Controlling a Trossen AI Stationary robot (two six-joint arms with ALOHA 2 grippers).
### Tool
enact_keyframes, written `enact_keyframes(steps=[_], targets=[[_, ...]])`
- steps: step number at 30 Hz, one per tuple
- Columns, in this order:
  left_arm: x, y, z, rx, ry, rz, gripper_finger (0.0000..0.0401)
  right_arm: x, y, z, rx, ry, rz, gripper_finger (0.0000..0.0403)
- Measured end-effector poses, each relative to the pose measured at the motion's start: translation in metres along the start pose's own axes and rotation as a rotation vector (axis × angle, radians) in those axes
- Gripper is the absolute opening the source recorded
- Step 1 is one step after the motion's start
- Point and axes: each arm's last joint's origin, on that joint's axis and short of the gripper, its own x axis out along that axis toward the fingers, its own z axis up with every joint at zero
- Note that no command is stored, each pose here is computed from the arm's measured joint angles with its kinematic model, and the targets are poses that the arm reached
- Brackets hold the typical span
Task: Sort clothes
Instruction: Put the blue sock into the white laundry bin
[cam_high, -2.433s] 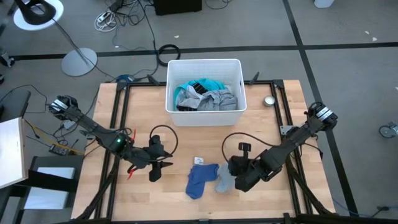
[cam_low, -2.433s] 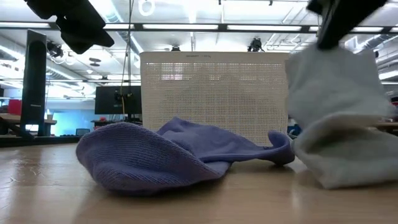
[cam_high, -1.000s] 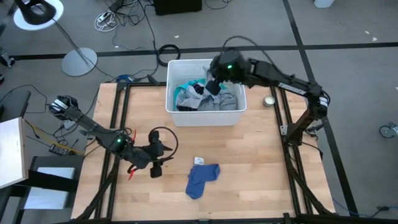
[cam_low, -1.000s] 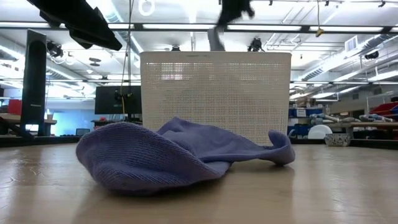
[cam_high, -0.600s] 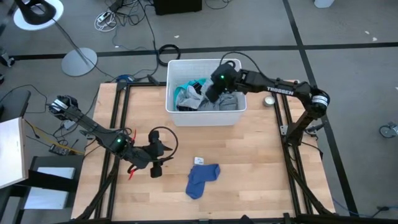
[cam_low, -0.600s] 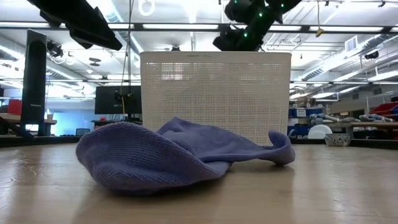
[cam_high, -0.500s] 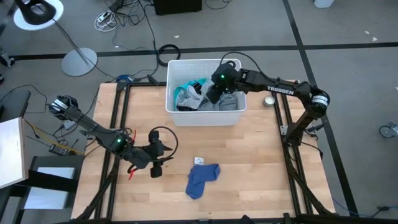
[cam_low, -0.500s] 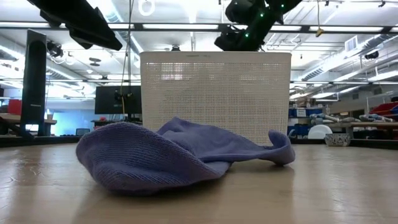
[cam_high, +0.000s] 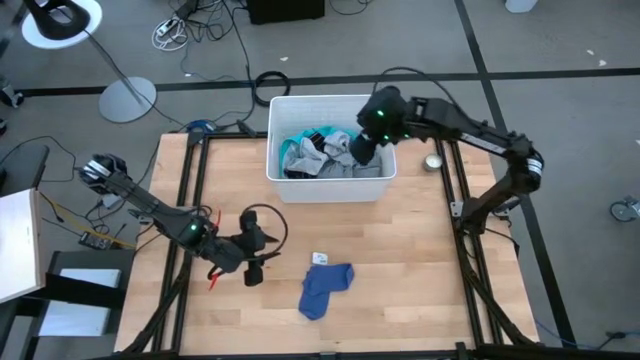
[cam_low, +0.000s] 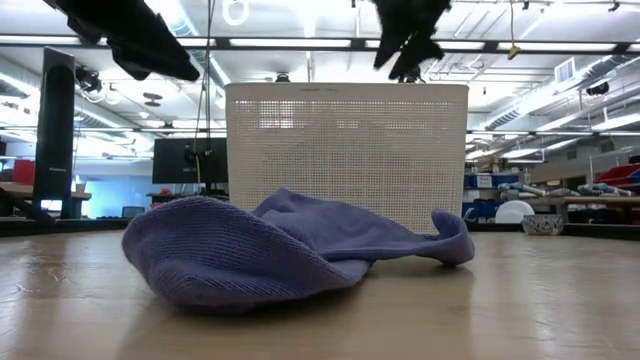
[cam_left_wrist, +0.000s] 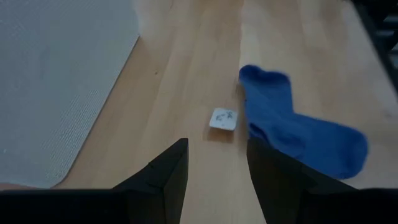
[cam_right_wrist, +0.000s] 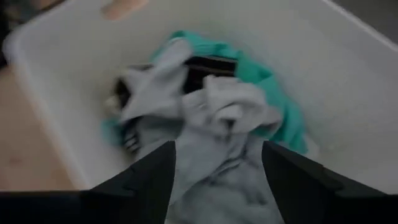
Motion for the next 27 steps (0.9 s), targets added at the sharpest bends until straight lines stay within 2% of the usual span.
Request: enact_keyframes(steps=[7,14,20,23,27], targets=[[0.03,-0.014,-0.014,0.011,0.055,0.021,0.017,-0.059,0.039,-0.029,-0.057,-0.057,0.083,0.0231],[0.065,-0.023,-0.02,-0.042,0.069,-0.072,0.017,-0.098,0.078,-0.091,-0.097,-0.104,0.081,0.0231],[0.086,-0.022,-0.025,-0.115,0.113,-0.132,0.017,-0.103,0.108,-0.156,-0.08,-0.079,0.119,0.023],[0.096,-0.022,-0.03,-0.161,0.156,-0.165,0.017,-0.098,0.123,-0.189,-0.054,-0.067,0.139,0.023],[0.108,-0.028,-0.033,-0.228,0.141,-0.241,0.017,-0.088,0.138,-0.229,-0.016,-0.065,0.151,0.023]])
